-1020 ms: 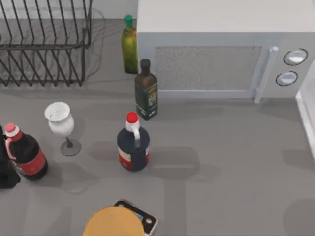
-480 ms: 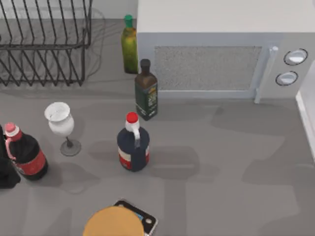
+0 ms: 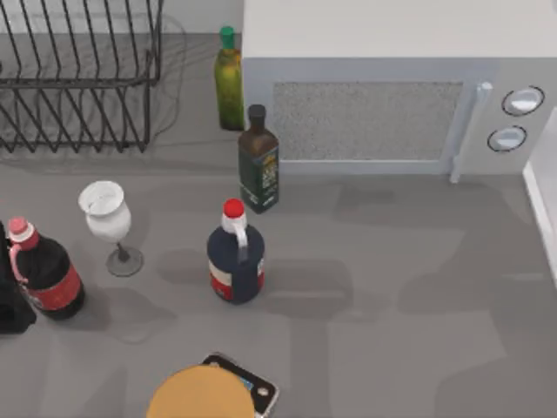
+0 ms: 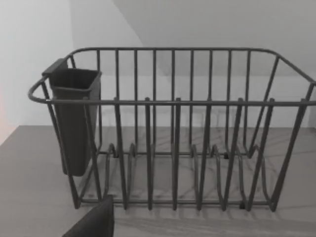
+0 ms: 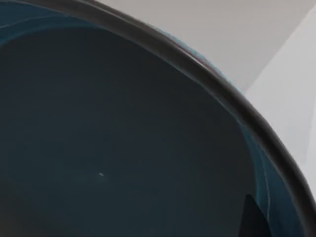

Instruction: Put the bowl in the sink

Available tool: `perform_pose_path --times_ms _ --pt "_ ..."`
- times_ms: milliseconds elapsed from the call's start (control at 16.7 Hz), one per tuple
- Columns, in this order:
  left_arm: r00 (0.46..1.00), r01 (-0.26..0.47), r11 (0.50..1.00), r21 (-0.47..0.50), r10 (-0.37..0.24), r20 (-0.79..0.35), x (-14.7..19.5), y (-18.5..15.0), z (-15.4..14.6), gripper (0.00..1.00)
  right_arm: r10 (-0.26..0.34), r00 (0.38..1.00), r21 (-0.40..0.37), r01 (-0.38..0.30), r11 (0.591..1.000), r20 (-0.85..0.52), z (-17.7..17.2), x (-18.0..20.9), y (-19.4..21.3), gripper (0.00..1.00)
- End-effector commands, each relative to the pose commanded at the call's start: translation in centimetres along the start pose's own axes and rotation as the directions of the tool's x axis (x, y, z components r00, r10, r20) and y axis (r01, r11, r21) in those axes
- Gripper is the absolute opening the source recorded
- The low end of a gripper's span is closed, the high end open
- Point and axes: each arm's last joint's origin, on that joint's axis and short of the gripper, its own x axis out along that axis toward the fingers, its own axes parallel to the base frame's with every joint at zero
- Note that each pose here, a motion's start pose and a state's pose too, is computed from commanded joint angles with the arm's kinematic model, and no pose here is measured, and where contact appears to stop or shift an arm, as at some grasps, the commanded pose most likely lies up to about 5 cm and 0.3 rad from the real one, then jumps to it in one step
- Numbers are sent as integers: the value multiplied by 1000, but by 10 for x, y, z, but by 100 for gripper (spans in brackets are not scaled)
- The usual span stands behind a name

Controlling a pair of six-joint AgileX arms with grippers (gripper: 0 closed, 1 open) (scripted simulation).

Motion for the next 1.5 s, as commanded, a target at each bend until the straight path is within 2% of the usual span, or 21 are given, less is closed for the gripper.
perform_pose_path --times_ms 120,240,360,540,720,960,1500 --pt "1000 0 1000 0 0 0 0 0 0 100 39 999 -5 -39 999 17 -19 8 5 0" --pt "1000 0 1000 0 0 0 0 0 0 100 50 999 -10 -50 999 19 -49 11 5 0" --pt "1000 0 1000 0 0 0 0 0 0 100 28 1000 -6 -28 1000 -3 -84 5 2 0" --pt "1000 0 1000 0 0 0 0 0 0 100 -42 998 -2 42 999 -35 -121 -12 -9 0" --pt "1000 0 1000 0 0 0 0 0 0 100 -101 994 -3 101 995 -47 -135 -26 -20 0" --pt "1000 0 1000 0 0 0 0 0 0 100 -104 993 -3 104 995 -48 -136 -26 -21 0" --pt "1000 0 1000 0 0 0 0 0 0 100 -104 993 -3 104 995 -48 -136 -26 -21 68"
